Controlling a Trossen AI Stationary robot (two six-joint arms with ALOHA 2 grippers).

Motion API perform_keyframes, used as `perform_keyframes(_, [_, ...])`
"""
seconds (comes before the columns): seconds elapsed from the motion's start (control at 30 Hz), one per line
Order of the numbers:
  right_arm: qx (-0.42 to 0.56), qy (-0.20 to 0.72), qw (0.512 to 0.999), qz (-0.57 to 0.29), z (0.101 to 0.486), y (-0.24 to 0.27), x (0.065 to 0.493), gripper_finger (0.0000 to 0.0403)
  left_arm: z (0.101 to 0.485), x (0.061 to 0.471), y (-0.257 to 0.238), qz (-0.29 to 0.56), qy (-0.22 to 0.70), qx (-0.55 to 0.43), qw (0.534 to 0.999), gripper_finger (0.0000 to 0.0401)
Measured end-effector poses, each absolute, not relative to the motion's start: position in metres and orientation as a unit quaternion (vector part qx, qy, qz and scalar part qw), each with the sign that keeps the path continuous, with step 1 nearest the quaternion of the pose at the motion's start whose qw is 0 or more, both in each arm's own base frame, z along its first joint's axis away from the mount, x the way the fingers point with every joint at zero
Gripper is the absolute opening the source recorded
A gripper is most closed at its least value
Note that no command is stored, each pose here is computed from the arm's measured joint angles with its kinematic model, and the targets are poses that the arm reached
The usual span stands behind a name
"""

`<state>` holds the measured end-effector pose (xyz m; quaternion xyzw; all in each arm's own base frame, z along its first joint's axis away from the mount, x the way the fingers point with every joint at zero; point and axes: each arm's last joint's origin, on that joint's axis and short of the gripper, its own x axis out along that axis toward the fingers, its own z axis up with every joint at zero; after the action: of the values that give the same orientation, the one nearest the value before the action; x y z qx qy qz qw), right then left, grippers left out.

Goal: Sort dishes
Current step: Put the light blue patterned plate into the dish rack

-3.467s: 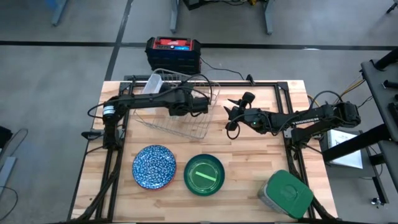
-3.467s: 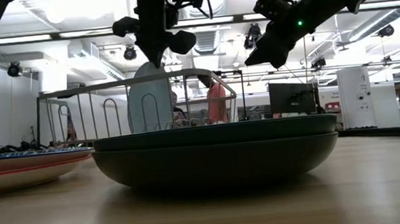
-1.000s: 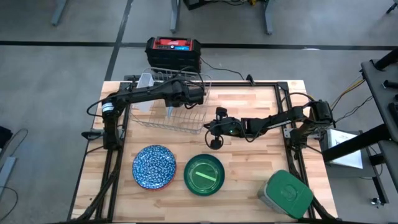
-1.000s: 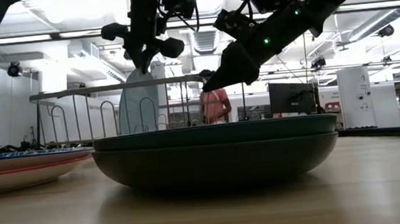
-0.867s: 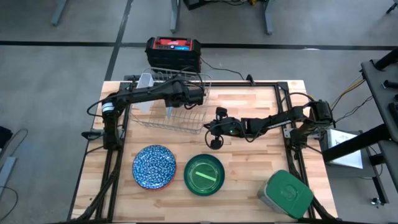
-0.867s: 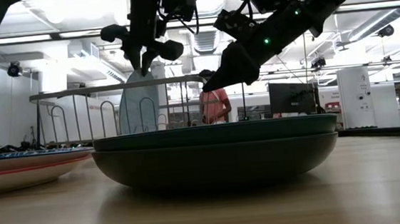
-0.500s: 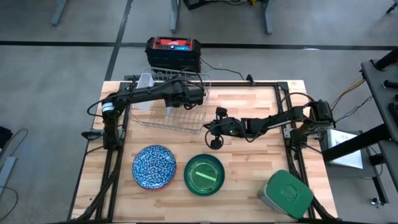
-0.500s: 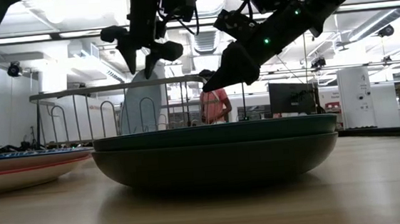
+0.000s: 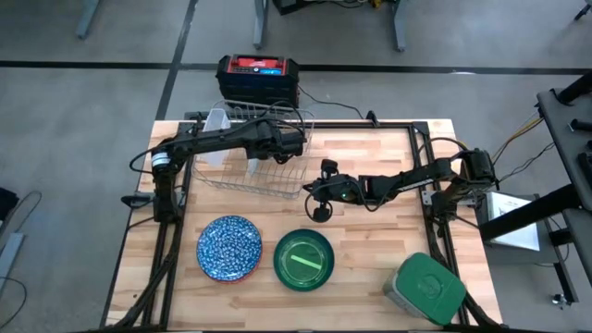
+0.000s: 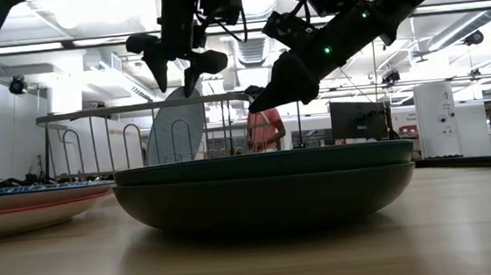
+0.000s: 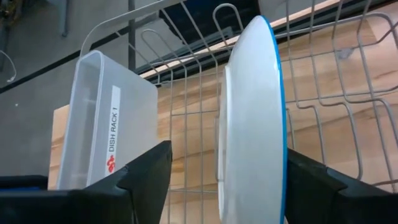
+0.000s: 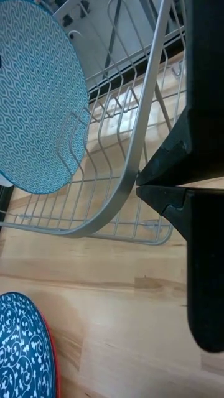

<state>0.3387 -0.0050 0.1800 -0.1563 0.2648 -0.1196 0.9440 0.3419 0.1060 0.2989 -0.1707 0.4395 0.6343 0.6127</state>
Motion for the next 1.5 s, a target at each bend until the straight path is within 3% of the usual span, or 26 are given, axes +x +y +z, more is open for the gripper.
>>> perform_keyframes(0.63, [-0.161, 0.269, 0.942, -0.118, 0.179, -0.005, 0.338, 0.0000, 0.297, 0.344, 0.099, 0.600, 0.471, -0.202, 0.614, 0.0279])
perform_keyframes(1.5, [-0.164, 0.269, 0.942, -0.117, 0.179, -0.005, 0.338, 0.0000, 0.292, 0.350, 0.080, 0.521, 0.540, -0.209, 0.628, 0.0279])
